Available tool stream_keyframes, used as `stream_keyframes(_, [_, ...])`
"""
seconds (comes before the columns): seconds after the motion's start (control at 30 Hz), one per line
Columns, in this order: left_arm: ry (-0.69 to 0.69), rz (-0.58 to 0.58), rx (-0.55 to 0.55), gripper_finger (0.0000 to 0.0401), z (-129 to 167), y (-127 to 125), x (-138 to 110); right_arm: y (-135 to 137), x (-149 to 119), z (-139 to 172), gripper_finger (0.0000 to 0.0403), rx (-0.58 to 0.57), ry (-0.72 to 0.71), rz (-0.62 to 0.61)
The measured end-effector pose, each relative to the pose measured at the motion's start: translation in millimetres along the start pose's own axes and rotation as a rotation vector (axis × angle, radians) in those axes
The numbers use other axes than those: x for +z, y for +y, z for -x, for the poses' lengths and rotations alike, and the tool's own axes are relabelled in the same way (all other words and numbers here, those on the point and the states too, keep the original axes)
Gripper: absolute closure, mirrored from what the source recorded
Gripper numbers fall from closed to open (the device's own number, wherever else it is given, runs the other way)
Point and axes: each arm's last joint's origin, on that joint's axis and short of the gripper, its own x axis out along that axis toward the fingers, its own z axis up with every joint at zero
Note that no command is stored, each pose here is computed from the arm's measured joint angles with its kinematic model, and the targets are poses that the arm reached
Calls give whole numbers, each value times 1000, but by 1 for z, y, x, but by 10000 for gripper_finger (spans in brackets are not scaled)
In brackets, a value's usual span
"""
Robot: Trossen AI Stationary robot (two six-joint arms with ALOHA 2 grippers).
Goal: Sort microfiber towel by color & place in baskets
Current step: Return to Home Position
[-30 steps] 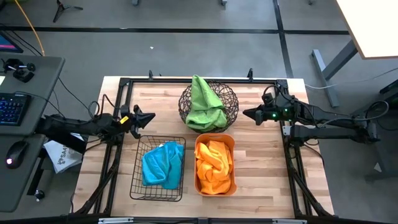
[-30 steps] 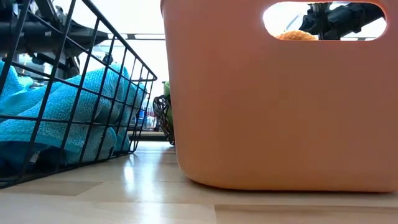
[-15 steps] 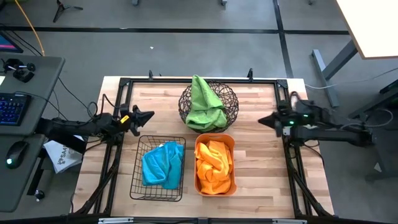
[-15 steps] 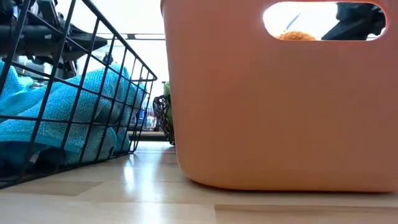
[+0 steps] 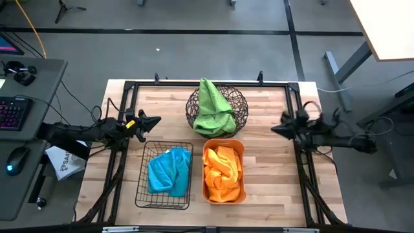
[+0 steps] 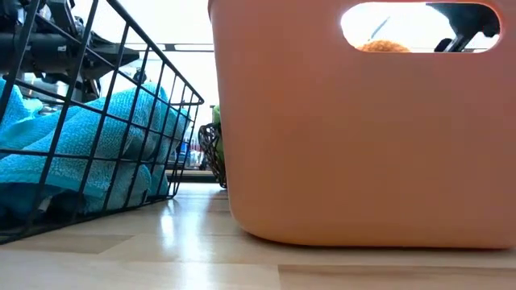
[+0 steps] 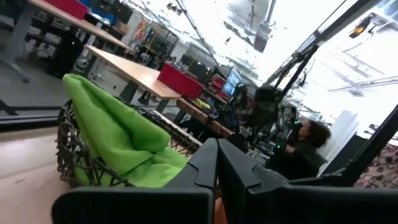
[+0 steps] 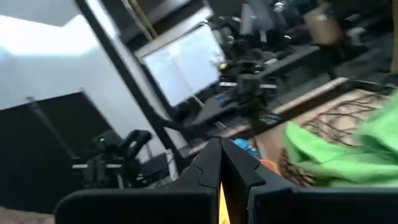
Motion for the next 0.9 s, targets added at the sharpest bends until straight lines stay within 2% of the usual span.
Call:
stream_keyframes(0.17, [12,-6,6,401,0,0,-1,-12,-22,-9,403,116,-151,-2])
stream_keyframes(0.3, [15,-7,8,401,0,1,-2,-19,-39,-11,403,129,-127,-38])
stream_keyframes(0.43, [25,-12,13,401,0,1,-3,-21,-48,-12,403,149,-102,-15])
stream_keyframes(0.7, [25,-12,12,401,0,1,-3,-29,-62,-13,403,-44,-18,121])
stream_keyframes(0.83, [25,-12,13,401,0,1,-3,-37,-72,-12,403,-159,67,111])
stream_keyframes(0.9, [26,-12,13,401,0,1,-3,-38,-73,-13,403,-173,80,108])
